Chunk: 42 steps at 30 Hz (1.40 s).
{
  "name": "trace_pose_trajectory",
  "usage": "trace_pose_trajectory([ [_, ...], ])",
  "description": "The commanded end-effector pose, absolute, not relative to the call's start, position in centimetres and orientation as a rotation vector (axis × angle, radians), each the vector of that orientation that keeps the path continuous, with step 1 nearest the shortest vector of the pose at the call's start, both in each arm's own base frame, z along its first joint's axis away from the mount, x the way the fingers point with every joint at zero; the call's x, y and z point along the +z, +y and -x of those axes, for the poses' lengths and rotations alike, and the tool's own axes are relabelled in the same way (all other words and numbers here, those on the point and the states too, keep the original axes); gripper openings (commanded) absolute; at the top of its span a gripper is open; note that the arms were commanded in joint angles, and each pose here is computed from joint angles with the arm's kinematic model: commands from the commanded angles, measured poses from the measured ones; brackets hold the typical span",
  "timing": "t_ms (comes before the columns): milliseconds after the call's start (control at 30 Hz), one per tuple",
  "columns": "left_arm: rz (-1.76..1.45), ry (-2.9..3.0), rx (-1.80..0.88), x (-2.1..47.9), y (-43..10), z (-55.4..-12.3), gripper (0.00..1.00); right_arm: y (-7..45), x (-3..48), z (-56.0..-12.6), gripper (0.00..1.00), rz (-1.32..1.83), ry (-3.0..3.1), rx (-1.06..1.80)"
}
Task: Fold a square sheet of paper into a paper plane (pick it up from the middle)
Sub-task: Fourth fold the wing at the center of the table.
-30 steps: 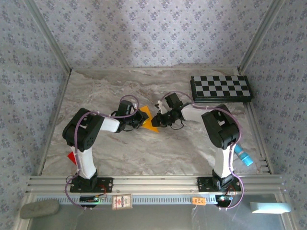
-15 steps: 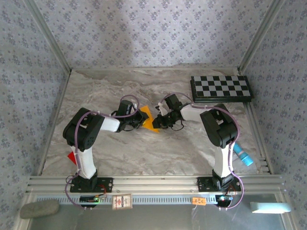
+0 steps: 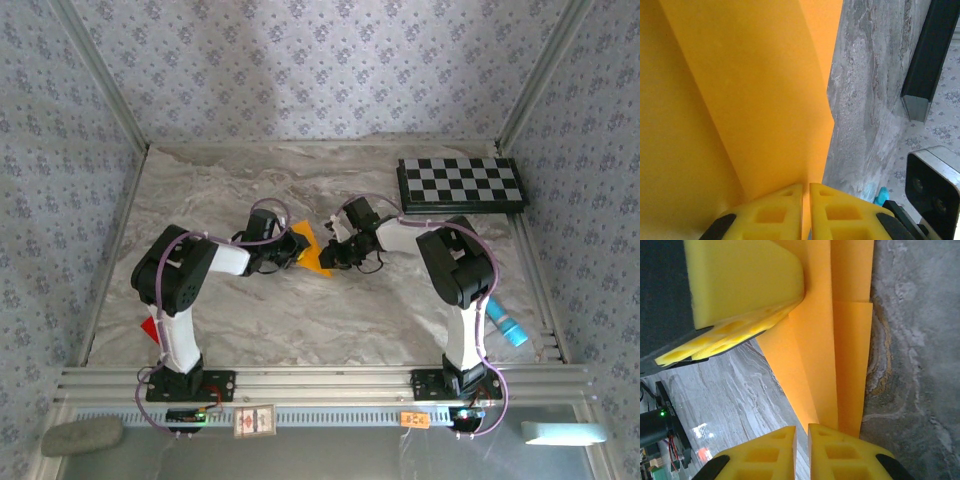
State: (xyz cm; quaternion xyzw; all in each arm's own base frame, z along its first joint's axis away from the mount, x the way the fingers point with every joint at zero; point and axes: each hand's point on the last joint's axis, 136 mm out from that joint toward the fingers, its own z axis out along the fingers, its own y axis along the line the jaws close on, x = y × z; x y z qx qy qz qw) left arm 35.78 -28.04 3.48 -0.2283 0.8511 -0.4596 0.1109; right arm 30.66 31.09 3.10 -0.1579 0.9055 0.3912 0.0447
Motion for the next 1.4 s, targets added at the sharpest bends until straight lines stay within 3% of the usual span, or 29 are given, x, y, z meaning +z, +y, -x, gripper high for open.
trace_pose_trajectory([
  [0,0.67,2.501,-1.343,3.2,-28.2,-36.3,0.11,30.6,2.3,-30.9,0.16,0.482,2.798,1.151],
  [1367,0.595,2.587,-1.255,2.8,-28.5,-36.6,0.12,29.3,-0.3,-30.0,0.14,0.456,2.918,1.057],
])
